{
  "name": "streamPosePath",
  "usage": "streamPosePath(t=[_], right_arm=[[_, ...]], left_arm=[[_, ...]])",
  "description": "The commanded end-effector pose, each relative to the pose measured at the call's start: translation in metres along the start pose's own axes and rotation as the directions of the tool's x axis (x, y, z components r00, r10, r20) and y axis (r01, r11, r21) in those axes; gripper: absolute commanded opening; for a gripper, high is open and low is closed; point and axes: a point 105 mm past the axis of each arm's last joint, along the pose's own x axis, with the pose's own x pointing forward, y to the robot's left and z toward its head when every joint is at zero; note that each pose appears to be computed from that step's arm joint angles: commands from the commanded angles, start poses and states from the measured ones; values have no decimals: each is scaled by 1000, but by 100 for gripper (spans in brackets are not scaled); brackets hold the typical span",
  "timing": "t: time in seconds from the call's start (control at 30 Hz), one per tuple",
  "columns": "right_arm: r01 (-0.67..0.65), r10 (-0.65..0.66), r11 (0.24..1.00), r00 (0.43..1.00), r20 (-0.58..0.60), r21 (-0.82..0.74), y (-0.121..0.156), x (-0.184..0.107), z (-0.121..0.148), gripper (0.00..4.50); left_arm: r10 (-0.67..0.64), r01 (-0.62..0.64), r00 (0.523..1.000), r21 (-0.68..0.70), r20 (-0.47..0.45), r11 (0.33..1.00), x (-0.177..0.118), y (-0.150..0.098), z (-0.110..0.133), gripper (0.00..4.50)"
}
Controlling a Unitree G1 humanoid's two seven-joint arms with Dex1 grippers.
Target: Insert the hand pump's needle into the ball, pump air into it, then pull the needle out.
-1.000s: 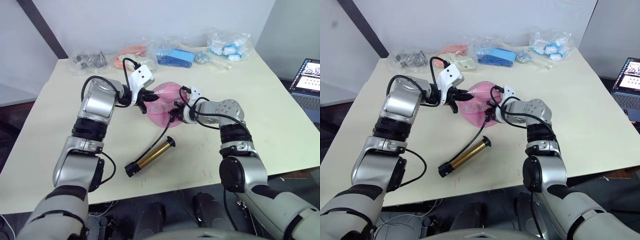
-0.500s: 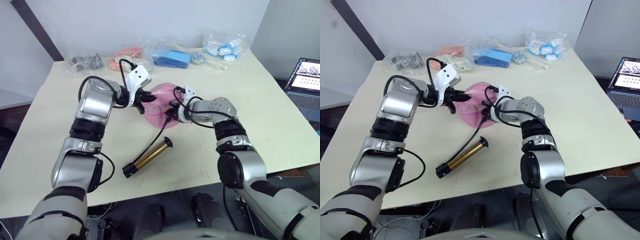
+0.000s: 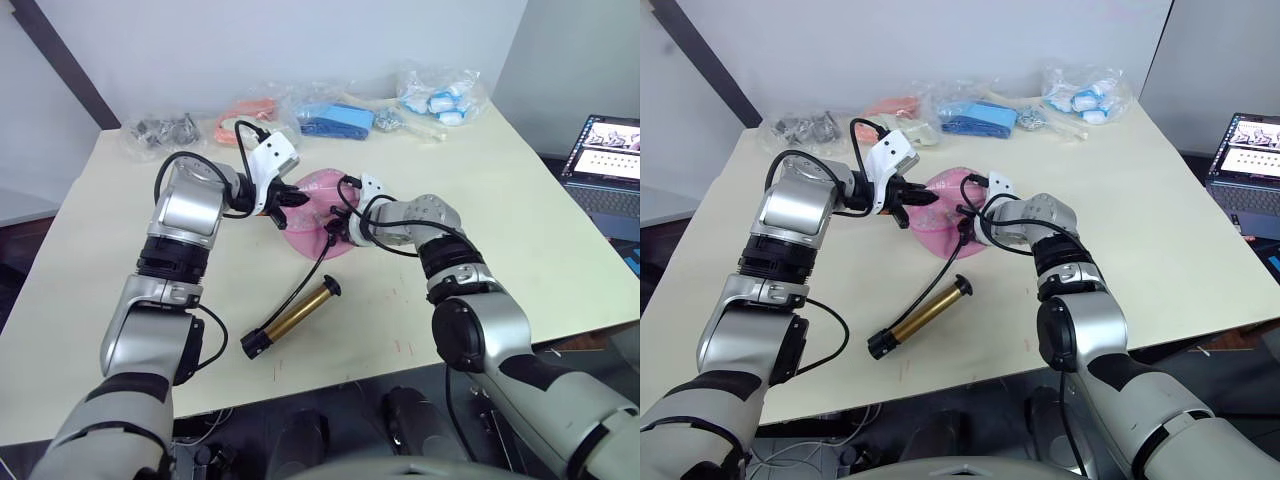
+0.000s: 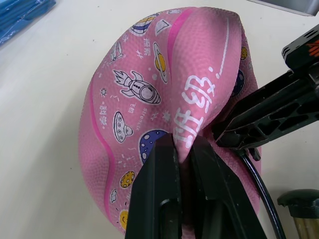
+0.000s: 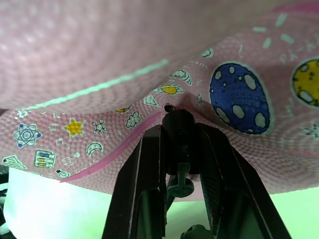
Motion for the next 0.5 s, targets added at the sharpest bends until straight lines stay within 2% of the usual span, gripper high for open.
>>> streamPosePath(t=[0.03,0.23,0.5], right_arm=[[-32,35,998,998,43,-63,27,7,-2,40],[-52,64,988,995,78,-148,30,-9,7,40],[-88,108,974,990,86,-209,41,-20,-1,40]], left_arm=[[-243,242,970,-38,-21,970,27,-40,-12,1],[-203,202,979,-39,-18,979,29,-27,-16,1],[-212,212,977,-6,-8,977,29,-22,-16,1]])
